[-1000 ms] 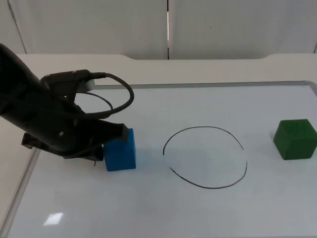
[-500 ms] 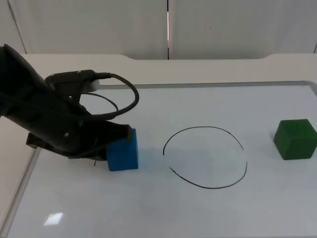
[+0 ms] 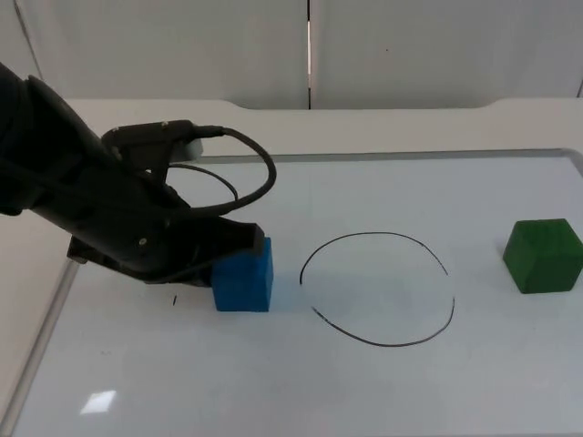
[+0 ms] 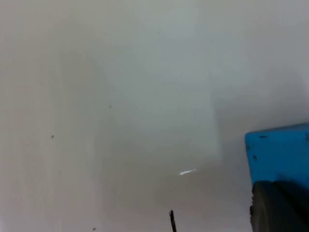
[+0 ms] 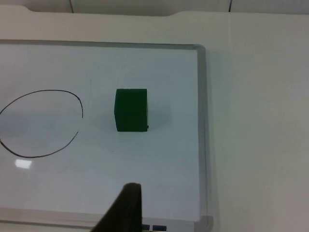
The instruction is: Push the two cubes into the marked area.
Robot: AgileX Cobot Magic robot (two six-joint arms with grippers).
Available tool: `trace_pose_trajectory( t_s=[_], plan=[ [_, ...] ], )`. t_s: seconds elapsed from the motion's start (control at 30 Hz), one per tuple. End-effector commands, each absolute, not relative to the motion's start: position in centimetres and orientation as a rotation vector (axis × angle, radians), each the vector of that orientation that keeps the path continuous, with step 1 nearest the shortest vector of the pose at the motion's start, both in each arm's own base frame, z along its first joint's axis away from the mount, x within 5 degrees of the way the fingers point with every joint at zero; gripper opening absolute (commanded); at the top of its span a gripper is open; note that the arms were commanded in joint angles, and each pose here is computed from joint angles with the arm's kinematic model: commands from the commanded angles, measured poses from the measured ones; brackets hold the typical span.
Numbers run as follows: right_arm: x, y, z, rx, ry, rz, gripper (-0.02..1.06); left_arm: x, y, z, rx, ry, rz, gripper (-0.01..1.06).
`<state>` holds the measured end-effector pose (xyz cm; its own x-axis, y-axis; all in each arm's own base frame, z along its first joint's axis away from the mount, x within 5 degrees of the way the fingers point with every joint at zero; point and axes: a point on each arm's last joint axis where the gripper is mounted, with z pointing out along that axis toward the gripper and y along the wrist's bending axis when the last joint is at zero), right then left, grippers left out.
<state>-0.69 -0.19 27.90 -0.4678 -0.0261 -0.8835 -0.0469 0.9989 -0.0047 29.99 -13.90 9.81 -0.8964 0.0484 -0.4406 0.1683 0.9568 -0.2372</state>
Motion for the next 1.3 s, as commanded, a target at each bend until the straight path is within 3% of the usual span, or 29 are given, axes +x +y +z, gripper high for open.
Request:
trace_pose_trajectory(
  t_s=[0.0,0.3,1.27],
  plan=[
    [-0.7,-0.2,28.0,-0.042,2.046,0.02,1.05,30.0,-14.2,9.8,0.132,2.666,-0.389,0.0],
    [-0.7,-0.2,28.0,-0.042,2.046,0.02,1.05,29.3,-15.2,8.1,0.161,2.721,-0.384,0.0],
    [-0.7,-0.2,28.0,-0.042,2.046,0.02,1.05,30.5,-16.7,9.3,0.165,2.665,-0.428,0.0]
  ],
)
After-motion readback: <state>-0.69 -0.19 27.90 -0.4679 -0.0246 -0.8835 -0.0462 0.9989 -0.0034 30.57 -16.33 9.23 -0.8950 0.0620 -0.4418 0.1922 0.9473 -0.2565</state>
